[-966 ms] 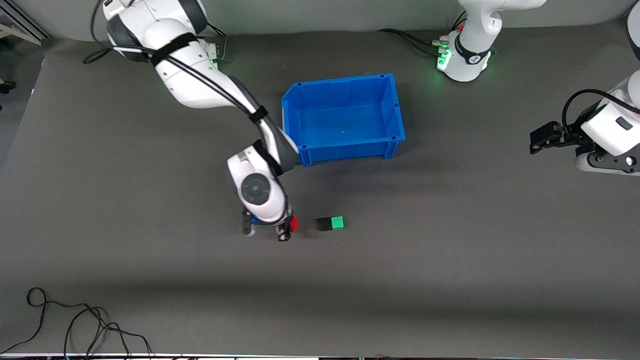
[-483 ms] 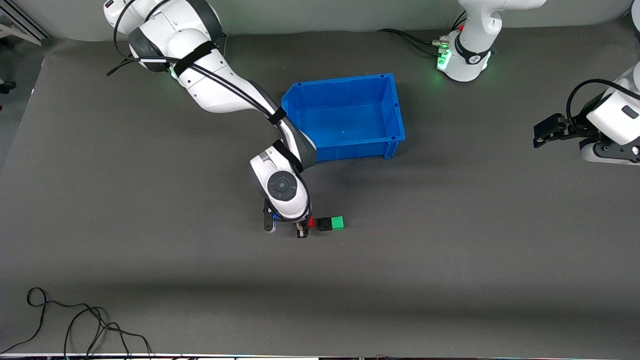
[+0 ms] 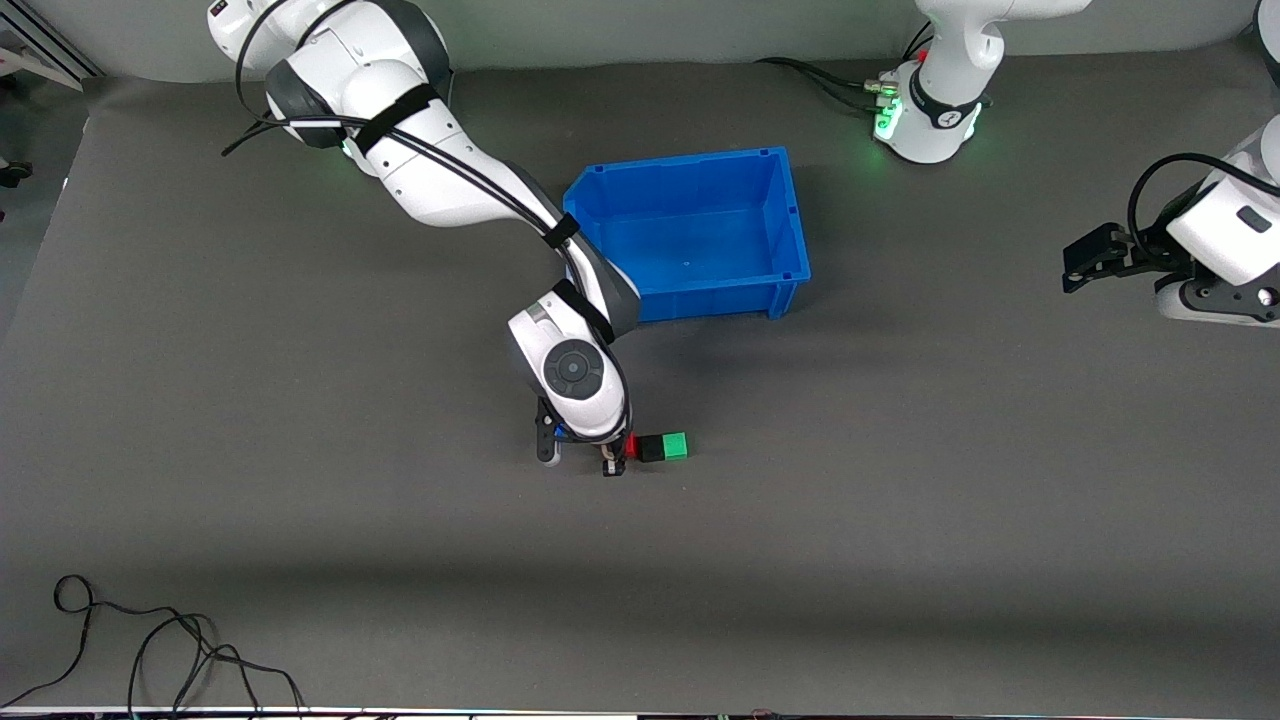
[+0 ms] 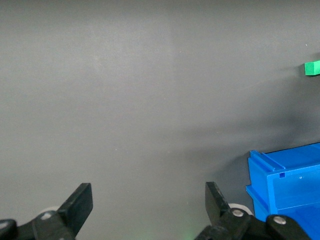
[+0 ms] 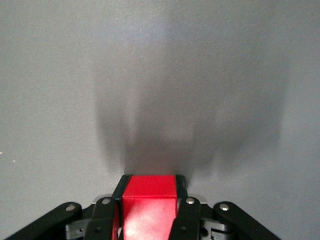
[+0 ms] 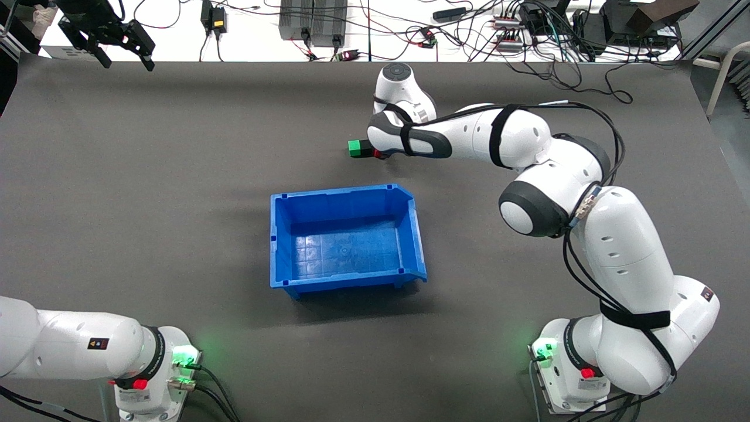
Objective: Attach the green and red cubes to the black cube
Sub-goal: 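Carry the red cube with the right gripper to the black cube, then lower the red cube beside the black cube and open the right gripper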
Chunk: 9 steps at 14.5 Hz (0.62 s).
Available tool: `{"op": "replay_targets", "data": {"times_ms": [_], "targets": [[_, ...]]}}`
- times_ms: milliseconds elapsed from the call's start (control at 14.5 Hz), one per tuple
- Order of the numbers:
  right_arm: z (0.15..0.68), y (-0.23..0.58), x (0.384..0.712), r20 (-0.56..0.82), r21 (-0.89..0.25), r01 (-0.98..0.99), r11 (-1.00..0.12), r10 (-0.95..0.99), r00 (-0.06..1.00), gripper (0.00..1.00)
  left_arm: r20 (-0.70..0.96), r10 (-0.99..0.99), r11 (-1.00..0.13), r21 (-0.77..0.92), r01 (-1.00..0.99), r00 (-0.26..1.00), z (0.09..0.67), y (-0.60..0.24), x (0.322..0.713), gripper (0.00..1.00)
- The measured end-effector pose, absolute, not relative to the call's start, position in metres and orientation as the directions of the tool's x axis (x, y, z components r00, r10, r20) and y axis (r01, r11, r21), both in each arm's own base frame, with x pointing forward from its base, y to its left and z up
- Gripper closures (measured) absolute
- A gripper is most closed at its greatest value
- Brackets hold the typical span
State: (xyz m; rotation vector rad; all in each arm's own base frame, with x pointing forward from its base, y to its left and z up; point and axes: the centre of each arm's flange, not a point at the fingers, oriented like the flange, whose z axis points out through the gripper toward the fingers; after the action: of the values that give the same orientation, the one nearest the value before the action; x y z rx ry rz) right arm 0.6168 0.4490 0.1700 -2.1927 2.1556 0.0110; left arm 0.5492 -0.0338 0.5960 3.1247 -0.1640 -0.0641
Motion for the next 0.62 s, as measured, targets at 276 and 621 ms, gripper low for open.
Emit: {"op": "replay_targets", "data": {"times_ms": [276,621], "targets": [[0.1700,0.4473,0.6228,-0.055,-0.052,-0.999,-0.009,-0.998,0.012,0.61,-0.052,-0.103,-0.995,0.015,-0.102,0.993,0.5974,-0.0321,0.5472,0.00],[0.1698,0.4486,0.6262,-0.059,-0.060,-0.998,-0.007,-0.998,0.010,0.61,-0.060,-0.104,-0.995,0.015,-0.103,0.993,0.6012,-0.0324,0.5454,0.00]]}}
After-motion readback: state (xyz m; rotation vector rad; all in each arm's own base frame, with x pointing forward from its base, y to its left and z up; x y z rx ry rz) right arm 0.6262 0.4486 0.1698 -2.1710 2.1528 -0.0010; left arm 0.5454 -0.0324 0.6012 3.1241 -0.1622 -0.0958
